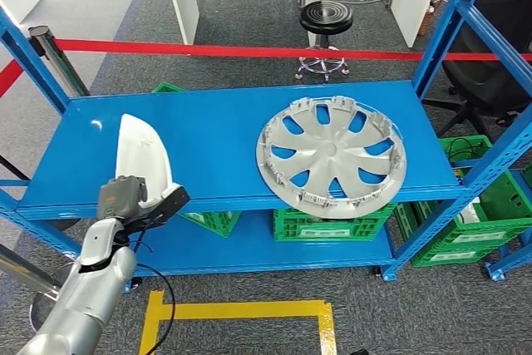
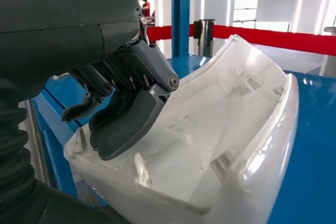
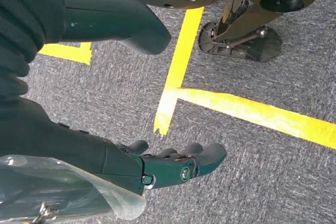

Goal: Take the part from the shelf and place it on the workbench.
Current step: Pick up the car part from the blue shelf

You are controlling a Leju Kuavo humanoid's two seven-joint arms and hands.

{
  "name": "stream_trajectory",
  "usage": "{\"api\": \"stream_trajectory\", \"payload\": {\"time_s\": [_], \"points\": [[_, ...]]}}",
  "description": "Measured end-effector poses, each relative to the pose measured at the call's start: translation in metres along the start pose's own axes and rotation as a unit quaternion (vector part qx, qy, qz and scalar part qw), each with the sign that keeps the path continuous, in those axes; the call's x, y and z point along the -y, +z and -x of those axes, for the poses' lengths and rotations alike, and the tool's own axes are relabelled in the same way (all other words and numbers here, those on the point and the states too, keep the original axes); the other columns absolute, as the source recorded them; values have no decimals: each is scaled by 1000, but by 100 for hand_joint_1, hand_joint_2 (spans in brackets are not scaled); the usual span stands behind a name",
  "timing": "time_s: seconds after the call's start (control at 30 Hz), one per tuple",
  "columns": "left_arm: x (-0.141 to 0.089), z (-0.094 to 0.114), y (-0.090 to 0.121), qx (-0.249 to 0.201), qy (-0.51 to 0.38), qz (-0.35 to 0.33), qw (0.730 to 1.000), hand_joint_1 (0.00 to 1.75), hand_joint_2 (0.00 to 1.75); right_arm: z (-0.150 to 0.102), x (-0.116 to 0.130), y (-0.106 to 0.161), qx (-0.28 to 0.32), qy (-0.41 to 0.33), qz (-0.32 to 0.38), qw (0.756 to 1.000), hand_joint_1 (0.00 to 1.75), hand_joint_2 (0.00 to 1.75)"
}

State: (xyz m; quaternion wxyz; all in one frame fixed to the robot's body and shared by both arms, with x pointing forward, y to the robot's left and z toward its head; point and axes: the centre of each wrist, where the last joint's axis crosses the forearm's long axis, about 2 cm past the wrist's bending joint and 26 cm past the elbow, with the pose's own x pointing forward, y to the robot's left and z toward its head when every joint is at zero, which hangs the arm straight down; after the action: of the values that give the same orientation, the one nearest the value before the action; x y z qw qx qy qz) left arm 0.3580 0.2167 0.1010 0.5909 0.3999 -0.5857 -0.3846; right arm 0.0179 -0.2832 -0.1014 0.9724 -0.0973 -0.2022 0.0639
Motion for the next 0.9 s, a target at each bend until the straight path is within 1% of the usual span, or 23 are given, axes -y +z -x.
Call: {"api": "stream_trajectory", "payload": {"time_s": [0.17,0.37,0.6,0.67,0.7,0.73,0.8,0.83,0.9], "points": [[-2,-2,-1,8,15,5,1000,175,175,0,0,0,0,0,0,1000,0,175],[-21,-10,-9,34,24,-23,999,175,175,1,-1,0,0,-2,-2,1000,0,175],[-35,-15,-11,52,30,-50,997,175,175,1,-1,1,1,-3,-4,1000,0,175],[-38,-16,-11,55,29,-54,997,169,175,1,-1,1,1,-4,-5,1000,0,175],[-39,-16,-12,56,28,-54,997,169,175,1,-1,1,1,-4,-7,1000,0,175],[-39,-17,-11,56,27,-52,997,153,175,1,0,1,0,-5,-8,1000,0,175],[-40,-17,-11,56,24,-48,997,127,175,1,0,1,0,-5,-9,1000,0,175],[-40,-17,-11,56,23,-45,997,123,175,1,1,1,-1,-5,-9,1000,0,175],[-39,-17,-11,54,20,-40,998,154,175,1,2,1,-1,-5,-9,1000,0,175]]}}
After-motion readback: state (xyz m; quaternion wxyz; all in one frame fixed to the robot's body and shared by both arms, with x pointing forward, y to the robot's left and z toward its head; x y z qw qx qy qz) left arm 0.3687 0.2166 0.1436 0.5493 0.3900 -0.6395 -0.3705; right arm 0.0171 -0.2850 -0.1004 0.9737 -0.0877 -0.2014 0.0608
